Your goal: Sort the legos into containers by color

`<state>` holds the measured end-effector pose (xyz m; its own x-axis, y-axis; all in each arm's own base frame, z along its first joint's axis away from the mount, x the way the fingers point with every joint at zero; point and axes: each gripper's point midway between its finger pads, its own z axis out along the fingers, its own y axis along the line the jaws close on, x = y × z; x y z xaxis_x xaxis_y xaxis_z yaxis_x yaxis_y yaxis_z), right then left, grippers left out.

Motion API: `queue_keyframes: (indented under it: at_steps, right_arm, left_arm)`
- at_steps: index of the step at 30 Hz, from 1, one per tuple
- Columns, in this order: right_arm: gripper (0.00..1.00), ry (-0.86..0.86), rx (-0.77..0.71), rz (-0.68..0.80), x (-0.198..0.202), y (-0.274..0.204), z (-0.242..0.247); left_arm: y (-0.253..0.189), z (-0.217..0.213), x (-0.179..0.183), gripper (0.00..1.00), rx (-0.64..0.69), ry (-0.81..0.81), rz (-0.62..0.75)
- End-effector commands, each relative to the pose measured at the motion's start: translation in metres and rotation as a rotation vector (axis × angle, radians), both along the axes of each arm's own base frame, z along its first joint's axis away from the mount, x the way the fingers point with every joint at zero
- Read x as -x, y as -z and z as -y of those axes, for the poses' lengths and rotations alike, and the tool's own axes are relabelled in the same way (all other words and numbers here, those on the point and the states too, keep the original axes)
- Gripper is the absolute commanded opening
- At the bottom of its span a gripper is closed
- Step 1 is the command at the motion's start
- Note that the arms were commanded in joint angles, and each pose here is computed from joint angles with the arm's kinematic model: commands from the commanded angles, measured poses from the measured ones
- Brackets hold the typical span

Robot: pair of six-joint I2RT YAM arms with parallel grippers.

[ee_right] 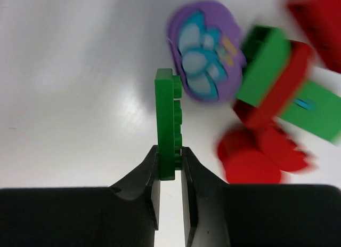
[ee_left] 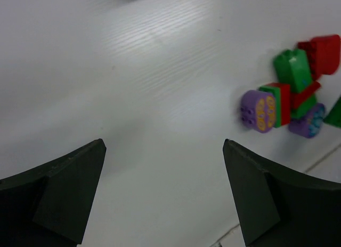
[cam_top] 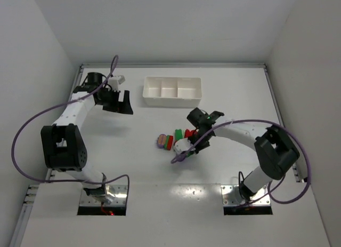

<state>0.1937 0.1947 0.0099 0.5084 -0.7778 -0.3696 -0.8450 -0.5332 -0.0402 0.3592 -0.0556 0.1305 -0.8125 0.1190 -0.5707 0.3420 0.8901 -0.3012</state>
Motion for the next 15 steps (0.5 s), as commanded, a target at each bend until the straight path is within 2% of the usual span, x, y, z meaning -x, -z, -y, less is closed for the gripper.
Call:
queue_keyframes:
  at_steps: [1,4,12,15]
  right_arm:
    - [0.00,0.055,-0.145,0.175,-0.049,-0.059,-0.030]
    - [0.00,0.073,-0.231,0.276,-0.070,-0.087,-0.042]
    - [0.00,0.085,-0.410,0.445,-0.111,-0.143,-0.075]
    - [0.00,0.255,-0.410,0.471,-0.138,-0.136,-0.075]
  left_arm:
    - [-0.024,0.040,0.016,1.00,0.211,0.185,0.000]
    - [-0.028,0.061,0.023,0.97,0.294,0.255,-0.043]
    - [-0.045,0.103,0.026,0.94,0.297,0.387,-0.009]
    - [-0.046,0.106,0.023,0.93,0.258,0.394,0.007]
